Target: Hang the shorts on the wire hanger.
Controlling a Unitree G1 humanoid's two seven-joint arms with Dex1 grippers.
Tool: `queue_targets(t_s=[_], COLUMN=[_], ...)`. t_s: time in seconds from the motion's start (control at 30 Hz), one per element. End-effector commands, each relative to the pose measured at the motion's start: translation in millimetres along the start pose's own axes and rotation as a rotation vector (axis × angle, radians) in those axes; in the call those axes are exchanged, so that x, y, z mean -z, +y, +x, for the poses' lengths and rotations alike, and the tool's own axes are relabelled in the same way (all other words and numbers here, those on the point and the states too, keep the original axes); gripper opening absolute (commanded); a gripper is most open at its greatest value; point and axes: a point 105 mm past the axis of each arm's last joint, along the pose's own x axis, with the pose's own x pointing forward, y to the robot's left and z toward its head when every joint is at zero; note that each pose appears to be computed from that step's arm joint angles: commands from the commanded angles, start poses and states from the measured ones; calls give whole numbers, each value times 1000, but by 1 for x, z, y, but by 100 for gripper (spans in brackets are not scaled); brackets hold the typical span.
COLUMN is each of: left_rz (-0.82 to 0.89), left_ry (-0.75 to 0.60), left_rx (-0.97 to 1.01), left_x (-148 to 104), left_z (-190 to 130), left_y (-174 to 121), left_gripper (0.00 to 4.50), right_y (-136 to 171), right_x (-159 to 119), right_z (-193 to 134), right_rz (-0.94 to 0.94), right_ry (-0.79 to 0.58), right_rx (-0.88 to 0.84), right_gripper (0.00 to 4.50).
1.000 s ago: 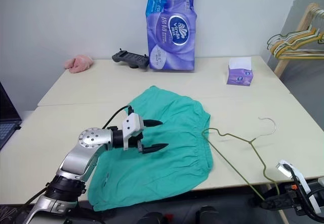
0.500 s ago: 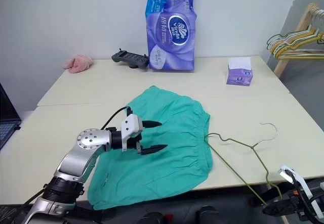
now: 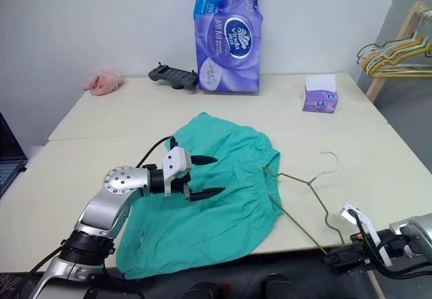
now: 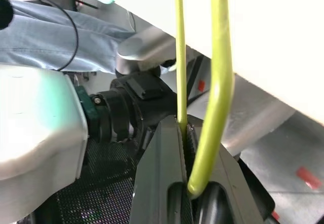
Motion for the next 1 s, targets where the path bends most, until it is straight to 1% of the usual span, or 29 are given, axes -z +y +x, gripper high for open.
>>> queue_targets(t_s=[0.03, 0.13, 0.3, 0.43, 0.57, 0.73, 0.87, 1.0], left_rz=[38, 37, 40, 46, 63, 68, 71, 74], left_ry=[-35, -34, -35, -36, -38, -37, -35, -37], left_rx=[-27, -28, -26, -18, -4, -8, -12, -25], left_x=[-13, -12, -12, -12, -14, -15, -15, -16], left_z=[-4, -4, -4, -3, 0, -1, -2, -2], left_y=[6, 5, 4, 3, 4, 7, 8, 9], left_gripper=[448, 448, 448, 448, 448, 448, 448, 448], right_y=[1, -3, 2, 8, 17, 24, 17, 5], right_x=[-7, -10, -10, -17, -45, -70, -74, -67], right_z=[-4, -5, -8, -3, 4, 6, 13, 24], right_rz=[6, 67, 207, 195, 145, 98, 116, 136], right_ry=[-24, -57, -121, -136, -175, -196, -186, -154], right_rx=[-4, -1, -63, -94, -138, -167, -148, -117], right_gripper=[0, 0, 0, 0, 0, 0, 0, 0])
